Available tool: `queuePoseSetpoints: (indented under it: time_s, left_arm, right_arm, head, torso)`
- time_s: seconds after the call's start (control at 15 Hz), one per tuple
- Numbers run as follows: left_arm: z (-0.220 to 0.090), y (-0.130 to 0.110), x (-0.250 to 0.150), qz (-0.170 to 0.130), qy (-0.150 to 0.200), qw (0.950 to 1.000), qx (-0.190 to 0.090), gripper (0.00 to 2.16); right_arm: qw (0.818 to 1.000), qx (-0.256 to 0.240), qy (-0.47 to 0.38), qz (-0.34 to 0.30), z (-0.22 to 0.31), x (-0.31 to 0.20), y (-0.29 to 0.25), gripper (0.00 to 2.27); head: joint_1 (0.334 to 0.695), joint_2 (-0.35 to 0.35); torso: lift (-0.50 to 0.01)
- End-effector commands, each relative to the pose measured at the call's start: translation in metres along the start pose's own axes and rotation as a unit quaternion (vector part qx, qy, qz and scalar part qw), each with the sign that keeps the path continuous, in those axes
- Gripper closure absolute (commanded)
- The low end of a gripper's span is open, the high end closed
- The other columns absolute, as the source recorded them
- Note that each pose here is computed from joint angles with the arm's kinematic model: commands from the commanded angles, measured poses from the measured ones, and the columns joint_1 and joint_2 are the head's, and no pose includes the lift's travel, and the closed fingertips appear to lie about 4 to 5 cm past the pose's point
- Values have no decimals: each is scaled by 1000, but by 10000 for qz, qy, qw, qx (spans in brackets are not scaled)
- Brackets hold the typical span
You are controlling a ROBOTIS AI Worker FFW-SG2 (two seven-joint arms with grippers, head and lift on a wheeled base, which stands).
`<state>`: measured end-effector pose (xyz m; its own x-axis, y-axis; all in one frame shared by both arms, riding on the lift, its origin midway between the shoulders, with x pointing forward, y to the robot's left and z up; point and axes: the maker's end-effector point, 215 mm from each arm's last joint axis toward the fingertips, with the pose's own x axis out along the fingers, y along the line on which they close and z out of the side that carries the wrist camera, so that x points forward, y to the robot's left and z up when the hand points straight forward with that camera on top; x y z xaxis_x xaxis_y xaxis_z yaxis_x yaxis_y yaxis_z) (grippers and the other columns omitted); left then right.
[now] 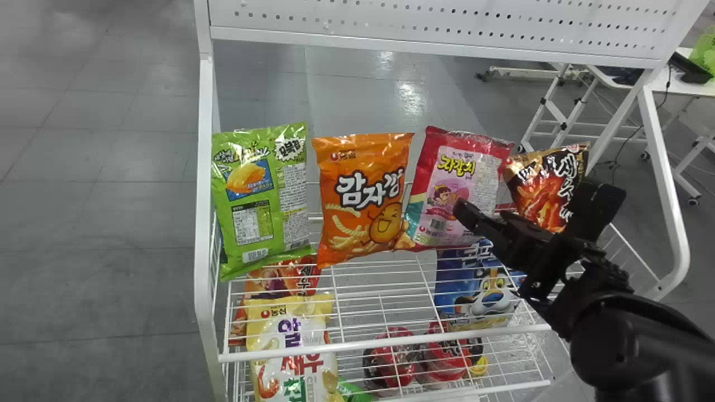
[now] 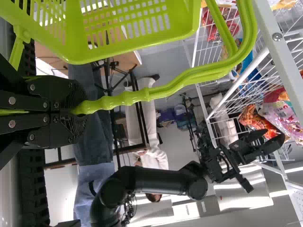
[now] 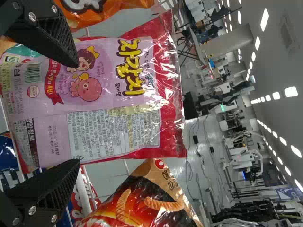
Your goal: Hold basket handle with left hand then pick Jagalchi snack with right hand and place into basket
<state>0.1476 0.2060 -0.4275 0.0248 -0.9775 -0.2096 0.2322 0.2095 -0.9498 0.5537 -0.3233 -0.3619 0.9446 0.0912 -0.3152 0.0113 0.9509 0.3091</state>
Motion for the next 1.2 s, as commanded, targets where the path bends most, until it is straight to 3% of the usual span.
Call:
queuePoseSetpoints:
  time_s: [0.0, 0.53, 0.73, 0.87, 0.93, 1.0, 1.13]
  left_arm:
    - [1, -2, -2, -31, -7, 10000, 16, 2064]
    - [5, -1, -10, 3, -100, 9999, 16, 2061]
    - [6, 0, -13, 18, -126, 9999, 36, 2061]
    - [7, 0, -14, 14, -156, 9999, 36, 2057]
    - [7, 1, -16, 27, -171, 9998, 26, 2057]
    - [8, 2, -16, 28, -178, 9998, 35, 2057]
    - [8, 3, -16, 21, -201, 9998, 11, 2057]
  right_arm:
    - [9999, 35, 90, 92, -3, 10, 10, 87]
    - [9996, 67, 244, 78, -6, 43, 17, 194]
    - [9995, 29, 291, 95, -6, 49, 21, 785]
    - [9993, 25, 335, 154, -8, 51, 28, 1602]
    - [9991, 58, 374, 167, -10, 51, 29, 1902]
    - [9991, 66, 381, 182, -11, 51, 30, 2091]
    - [9989, 137, 409, 188, -17, 48, 28, 2246]
  head:
    - [695, -195]
    - [695, -138]
    - [695, -132]
    - [695, -121]
    - [695, -116]
    - [695, -111]
    - [695, -102]
  torso:
    - [-9]
    - [-9]
    - [-9]
    - [-9]
    - [-9]
    - [-9]
    - [-9]
